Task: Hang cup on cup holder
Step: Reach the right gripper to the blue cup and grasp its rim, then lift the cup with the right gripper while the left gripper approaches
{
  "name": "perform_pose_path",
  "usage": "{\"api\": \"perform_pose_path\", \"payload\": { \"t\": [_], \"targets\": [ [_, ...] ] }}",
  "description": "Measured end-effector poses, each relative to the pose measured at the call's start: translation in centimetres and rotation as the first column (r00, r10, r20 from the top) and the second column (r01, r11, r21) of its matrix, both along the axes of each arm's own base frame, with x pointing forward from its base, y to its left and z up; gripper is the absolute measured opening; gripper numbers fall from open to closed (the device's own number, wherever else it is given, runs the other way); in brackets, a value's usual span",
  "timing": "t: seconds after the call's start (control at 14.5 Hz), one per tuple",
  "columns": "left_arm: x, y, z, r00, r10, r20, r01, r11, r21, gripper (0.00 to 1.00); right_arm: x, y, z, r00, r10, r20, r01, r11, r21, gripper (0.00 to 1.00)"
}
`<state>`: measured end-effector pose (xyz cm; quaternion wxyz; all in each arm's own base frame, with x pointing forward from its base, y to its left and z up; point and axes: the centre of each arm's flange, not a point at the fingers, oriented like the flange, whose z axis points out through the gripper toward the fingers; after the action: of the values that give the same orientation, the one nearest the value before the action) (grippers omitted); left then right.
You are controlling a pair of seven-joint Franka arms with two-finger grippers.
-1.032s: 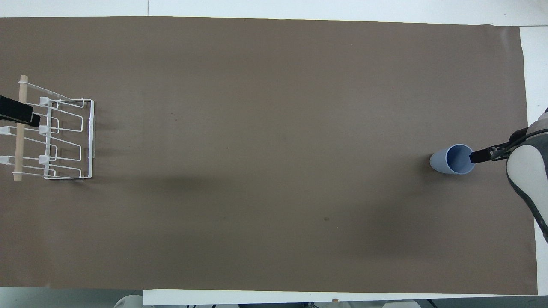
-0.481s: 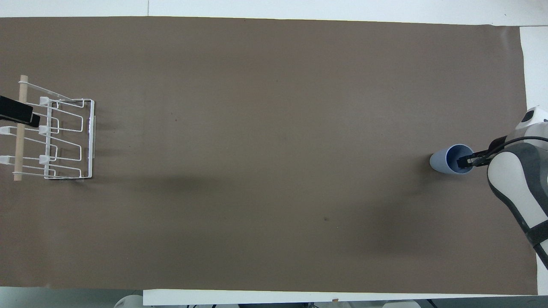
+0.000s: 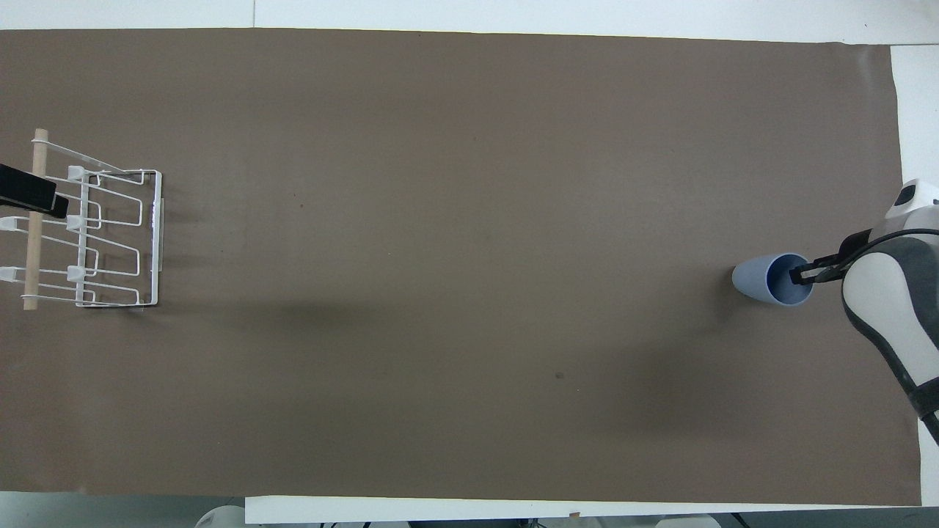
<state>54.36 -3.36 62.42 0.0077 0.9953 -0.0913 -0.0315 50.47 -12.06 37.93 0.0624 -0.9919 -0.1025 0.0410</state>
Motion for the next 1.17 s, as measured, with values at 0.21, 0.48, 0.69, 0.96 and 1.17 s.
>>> {"api": "perform_pose_path", "payload": {
  "t": [0.21, 0.48, 0.69, 0.96, 1.17],
  "targets": [
    [0.0, 0.0, 0.0, 1.0, -0.001, 0.0, 0.001, 1.0, 0.0, 1.0, 2.9, 6.7, 4.0, 0.999, -0.032, 0.001, 0.031, 0.989, 0.142, 0.05],
    [0.0, -0.2, 0.0, 1.0, -0.001, -0.002, 0.001, 1.0, 0.0, 1.0, 3.7, 15.3, 4.7, 0.978, -0.176, -0.112, 0.207, 0.899, 0.385, 0.05],
    [-0.3, -0.5, -0.3, 0.995, 0.097, -0.013, -0.097, 0.995, 0.009, 1.0, 3.7, 19.8, 5.5, 0.931, -0.259, -0.259, 0.363, 0.747, 0.557, 0.05],
    [-2.5, -5.8, -1.8, 0.964, 0.262, -0.055, -0.261, 0.965, 0.017, 1.0, 2.8, 30.2, 7.3, 0.862, -0.276, -0.424, 0.502, 0.58, 0.642, 0.05],
    [-3.1, -8.7, -1.9, 0.865, 0.497, -0.075, -0.499, 0.866, -0.025, 1.0, 1.1, 37.6, 7.9, 0.832, -0.317, -0.455, 0.552, 0.543, 0.633, 0.05]
  ]
}}
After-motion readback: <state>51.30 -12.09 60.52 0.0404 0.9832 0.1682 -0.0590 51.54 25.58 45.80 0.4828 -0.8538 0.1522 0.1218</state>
